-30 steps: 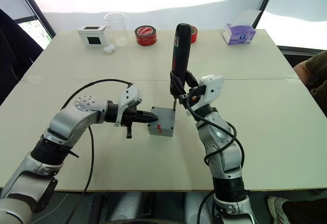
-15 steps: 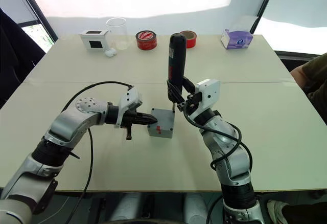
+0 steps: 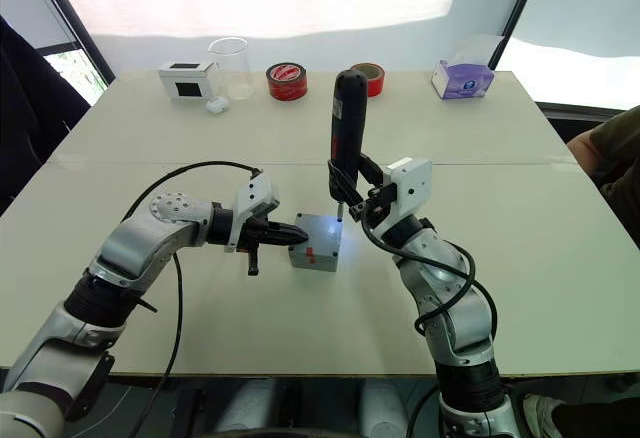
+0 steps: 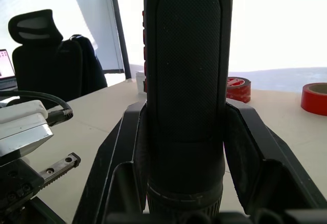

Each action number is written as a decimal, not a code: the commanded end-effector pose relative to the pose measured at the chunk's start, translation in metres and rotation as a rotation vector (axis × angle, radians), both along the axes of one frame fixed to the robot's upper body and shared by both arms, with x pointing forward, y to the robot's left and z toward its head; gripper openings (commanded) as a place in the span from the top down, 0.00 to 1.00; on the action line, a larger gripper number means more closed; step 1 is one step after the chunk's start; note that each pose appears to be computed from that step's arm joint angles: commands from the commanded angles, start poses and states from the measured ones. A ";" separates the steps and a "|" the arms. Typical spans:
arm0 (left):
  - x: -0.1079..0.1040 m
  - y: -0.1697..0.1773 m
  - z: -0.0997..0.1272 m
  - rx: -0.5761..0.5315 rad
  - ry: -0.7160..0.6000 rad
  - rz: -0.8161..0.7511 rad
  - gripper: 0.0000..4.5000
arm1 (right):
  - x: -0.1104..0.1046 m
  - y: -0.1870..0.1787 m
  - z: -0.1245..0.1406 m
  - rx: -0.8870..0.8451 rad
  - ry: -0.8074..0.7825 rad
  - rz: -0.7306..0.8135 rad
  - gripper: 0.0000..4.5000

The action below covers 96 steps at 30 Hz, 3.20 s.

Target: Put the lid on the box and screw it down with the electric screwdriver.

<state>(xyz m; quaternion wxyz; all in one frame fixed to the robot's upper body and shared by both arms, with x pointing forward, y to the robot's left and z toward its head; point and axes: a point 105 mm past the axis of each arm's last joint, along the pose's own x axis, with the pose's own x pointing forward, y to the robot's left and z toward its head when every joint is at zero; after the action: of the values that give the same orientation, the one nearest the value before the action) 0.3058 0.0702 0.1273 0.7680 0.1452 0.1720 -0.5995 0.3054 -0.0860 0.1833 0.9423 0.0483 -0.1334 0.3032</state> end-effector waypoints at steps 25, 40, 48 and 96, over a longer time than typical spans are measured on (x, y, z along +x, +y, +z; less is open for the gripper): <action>-0.001 -0.011 0.059 -0.339 0.020 0.006 1.00 | 0.029 -0.171 0.050 -0.193 0.700 -0.426 0.61; -0.038 -0.012 0.053 -0.148 -0.051 -0.200 1.00 | -0.009 -0.222 -0.035 -0.187 1.210 -0.452 0.61; -0.030 -0.018 0.046 -0.162 -0.064 -0.147 1.00 | -0.014 -0.233 -0.049 -0.257 1.266 -0.534 0.61; 0.027 0.030 0.071 -0.262 -0.140 0.207 1.00 | 0.013 -0.104 0.100 -0.207 0.135 -0.013 0.01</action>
<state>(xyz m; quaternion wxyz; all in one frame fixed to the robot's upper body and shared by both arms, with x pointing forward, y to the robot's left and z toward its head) 0.3260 0.0877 0.1819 0.8259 0.0618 0.0852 -0.5539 0.3299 -0.1958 0.2710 0.9572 -0.0094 0.0100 0.2890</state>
